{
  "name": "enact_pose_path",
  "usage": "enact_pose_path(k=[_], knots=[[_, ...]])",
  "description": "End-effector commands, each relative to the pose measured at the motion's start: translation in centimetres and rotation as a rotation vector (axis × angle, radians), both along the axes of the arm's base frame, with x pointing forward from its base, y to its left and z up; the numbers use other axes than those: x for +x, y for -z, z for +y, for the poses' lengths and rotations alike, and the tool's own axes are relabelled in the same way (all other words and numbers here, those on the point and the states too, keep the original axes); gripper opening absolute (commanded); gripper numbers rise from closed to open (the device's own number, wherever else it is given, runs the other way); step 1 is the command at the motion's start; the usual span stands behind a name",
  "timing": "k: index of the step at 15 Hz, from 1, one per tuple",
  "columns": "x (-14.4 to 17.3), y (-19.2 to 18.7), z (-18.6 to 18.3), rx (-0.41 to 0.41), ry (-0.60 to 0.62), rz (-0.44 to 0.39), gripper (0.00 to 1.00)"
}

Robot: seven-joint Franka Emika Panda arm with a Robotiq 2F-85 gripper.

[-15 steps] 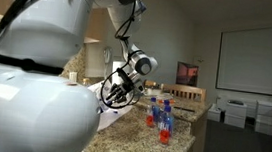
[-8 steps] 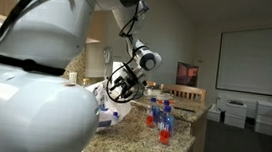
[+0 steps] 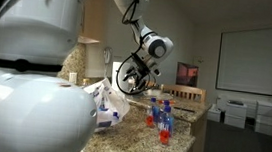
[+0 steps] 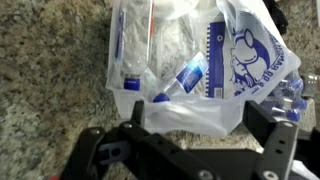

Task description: Put the plastic bottles into the plastic bag

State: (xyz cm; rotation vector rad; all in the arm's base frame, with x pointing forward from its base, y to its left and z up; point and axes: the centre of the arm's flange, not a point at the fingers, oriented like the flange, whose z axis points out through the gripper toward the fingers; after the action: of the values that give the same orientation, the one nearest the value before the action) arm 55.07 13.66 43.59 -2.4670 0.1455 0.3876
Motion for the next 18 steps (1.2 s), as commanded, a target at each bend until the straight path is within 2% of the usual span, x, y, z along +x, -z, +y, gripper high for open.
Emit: enact_pose_path(k=[1,5,9,13,17,18], knots=[[-2.7,-2.9,-3.4,-0.112,0.097,-0.141,1.00],[-2.5,-3.7,-3.6,-0.254,0.151,-0.326,1.00],[-1.2,-2.3,-2.4,-0.436,0.192,-0.463,1.00],[0.1,-0.5,-1.6,-0.570,0.259,-0.553,1.00],[1.9,1.2,-1.5,-0.673,0.309,-0.585,1.00],[2.1,1.7,-1.4,-0.693,0.313,-0.580,0.91]])
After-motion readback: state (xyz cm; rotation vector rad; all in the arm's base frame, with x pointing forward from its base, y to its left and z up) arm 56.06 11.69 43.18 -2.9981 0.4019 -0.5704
